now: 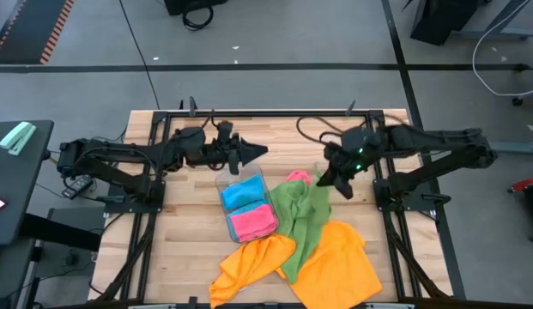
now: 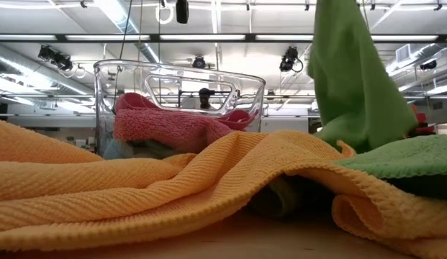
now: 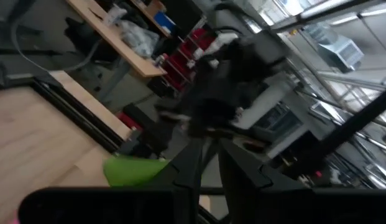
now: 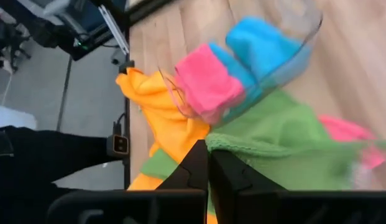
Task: Fold microfiber towels
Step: Fold the top green towel
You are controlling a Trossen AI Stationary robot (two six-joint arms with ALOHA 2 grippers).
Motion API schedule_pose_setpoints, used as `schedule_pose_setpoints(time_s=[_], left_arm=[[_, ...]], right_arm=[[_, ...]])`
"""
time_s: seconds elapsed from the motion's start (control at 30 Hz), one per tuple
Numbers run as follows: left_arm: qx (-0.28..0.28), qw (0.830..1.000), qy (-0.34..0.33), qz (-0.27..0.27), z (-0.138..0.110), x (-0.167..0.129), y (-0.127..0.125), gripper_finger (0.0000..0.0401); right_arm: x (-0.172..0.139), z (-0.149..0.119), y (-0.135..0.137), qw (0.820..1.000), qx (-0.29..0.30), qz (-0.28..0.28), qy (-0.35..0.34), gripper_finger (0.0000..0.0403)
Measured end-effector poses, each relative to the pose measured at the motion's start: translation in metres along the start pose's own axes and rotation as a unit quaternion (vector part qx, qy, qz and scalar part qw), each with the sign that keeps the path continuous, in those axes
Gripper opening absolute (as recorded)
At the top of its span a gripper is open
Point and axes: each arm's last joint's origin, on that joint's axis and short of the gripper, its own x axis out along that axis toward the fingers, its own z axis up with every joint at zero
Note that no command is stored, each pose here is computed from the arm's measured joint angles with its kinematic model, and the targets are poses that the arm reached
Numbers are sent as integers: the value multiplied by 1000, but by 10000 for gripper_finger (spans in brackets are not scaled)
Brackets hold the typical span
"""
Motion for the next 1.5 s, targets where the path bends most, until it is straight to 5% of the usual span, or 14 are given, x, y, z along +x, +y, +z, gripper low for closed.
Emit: schedule_pose_setpoints(time_s=[0.33,0.77,0.93,1.2,1.5], left_arm=[[34,999,-7,-18,13,1,-12,74],[36,999,3,-12,12,2,-9,73],[36,999,2,-7,14,2,-7,73],[36,999,16,5,11,2,-5,77],[36,999,23,1,8,1,-8,78]], right_arm=[[-68,41,30,997,-40,18,-61,8],[-59,52,105,976,-74,202,19,8],[-68,56,119,969,-115,220,16,8],[-8,28,49,980,-137,37,140,8],[38,-31,-53,952,-76,-91,281,22]])
